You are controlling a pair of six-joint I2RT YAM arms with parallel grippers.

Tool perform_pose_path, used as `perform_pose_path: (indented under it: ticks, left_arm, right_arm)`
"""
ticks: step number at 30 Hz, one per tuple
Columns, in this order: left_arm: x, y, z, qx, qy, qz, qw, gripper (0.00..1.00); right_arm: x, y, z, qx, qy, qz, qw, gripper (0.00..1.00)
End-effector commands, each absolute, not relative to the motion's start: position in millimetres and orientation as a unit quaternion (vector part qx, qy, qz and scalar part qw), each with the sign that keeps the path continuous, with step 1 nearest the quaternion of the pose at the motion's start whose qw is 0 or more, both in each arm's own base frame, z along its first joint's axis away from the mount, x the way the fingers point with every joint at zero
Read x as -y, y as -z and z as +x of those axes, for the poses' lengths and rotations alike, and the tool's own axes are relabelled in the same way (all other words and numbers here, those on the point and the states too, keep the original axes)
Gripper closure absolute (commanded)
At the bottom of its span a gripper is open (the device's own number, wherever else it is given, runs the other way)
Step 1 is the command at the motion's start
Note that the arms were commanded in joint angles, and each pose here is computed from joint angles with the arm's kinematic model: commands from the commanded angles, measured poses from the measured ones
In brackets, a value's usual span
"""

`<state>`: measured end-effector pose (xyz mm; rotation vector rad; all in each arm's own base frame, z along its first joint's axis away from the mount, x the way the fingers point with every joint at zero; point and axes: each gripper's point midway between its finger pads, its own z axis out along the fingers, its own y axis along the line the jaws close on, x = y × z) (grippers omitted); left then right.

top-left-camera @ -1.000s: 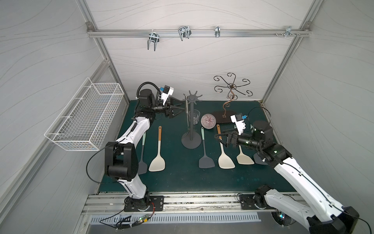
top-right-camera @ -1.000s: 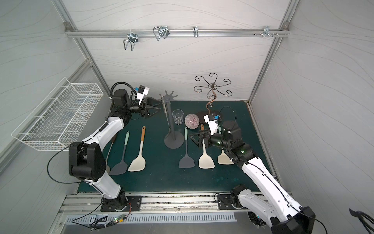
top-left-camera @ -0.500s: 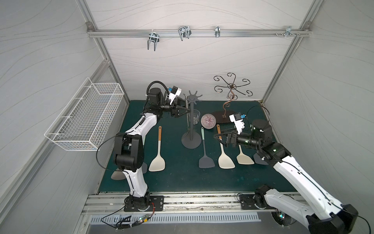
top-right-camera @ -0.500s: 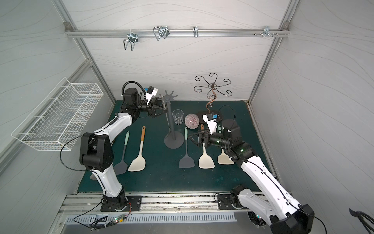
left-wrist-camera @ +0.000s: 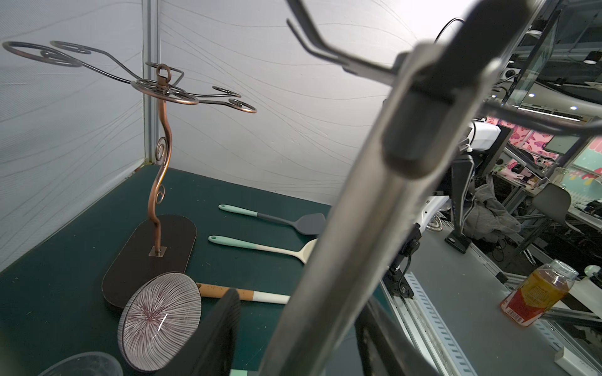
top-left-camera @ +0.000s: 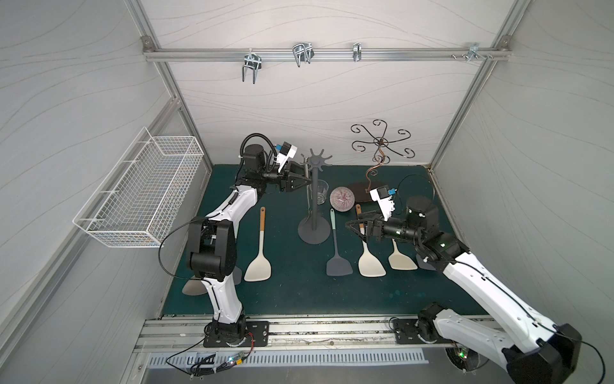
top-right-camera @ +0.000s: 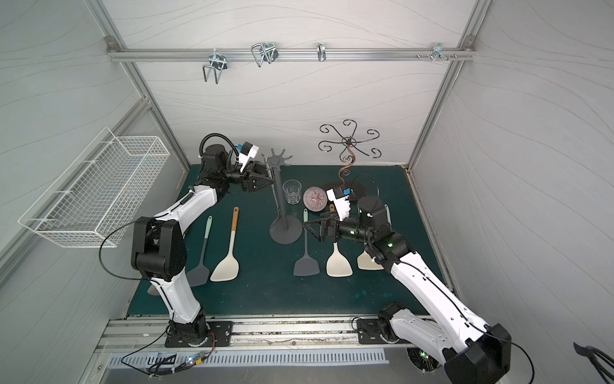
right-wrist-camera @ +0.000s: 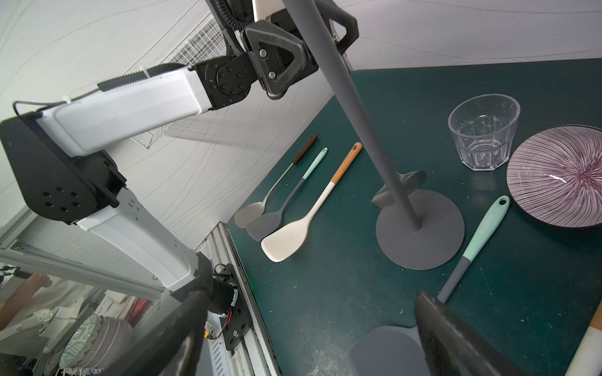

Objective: Take the spatula off the kitchen utensil rack
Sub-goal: Take off the spatula from the rack.

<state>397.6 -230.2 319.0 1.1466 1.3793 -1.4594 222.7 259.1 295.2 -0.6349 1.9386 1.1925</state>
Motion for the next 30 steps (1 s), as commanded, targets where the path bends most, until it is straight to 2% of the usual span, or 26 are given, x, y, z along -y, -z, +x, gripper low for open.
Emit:
perform_pose_path:
  ticks: [1, 4, 9, 14, 16, 19, 21, 30]
  left_arm:
    - [228, -330, 392, -0.519, 0.564, 0.482, 0.425, 0.39]
    - [226, -328, 392, -0.522, 0.563, 0.479, 0.426, 0.41]
    - [226, -329, 391, -0.520, 0.565, 0.480, 0.423, 0.58]
    - [226, -330, 389, -0.522, 0.564, 0.479, 0.425, 0.66]
    - [226, -330, 388, -0.526, 0.561, 0.475, 0.428, 0.66]
    - [227, -330, 387, -0.531, 0.555, 0.471, 0.434, 0.73]
    - [226, -330, 386, -0.533, 0.552, 0.469, 0.437, 0.74]
    - [225, -333, 383, -0.543, 0.533, 0.461, 0.457, 0.89]
  right_arm:
    - [-264, -300, 224, -0.747, -0.462, -0.264, 0.399, 0.01]
    - [-266, -299, 225, -0.748, -0.461, -0.266, 0.397, 0.01]
    - [-269, -297, 226, -0.749, -0.460, -0.269, 0.394, 0.01]
    - [-271, -294, 227, -0.750, -0.459, -0.272, 0.391, 0.01]
    - [-273, -294, 226, -0.749, -0.461, -0.273, 0.391, 0.01]
    - [-276, -294, 227, -0.749, -0.462, -0.274, 0.387, 0.01]
    - [-278, -293, 227, -0.750, -0.463, -0.276, 0.384, 0.01]
    - [-280, -293, 225, -0.749, -0.463, -0.279, 0.384, 0.01]
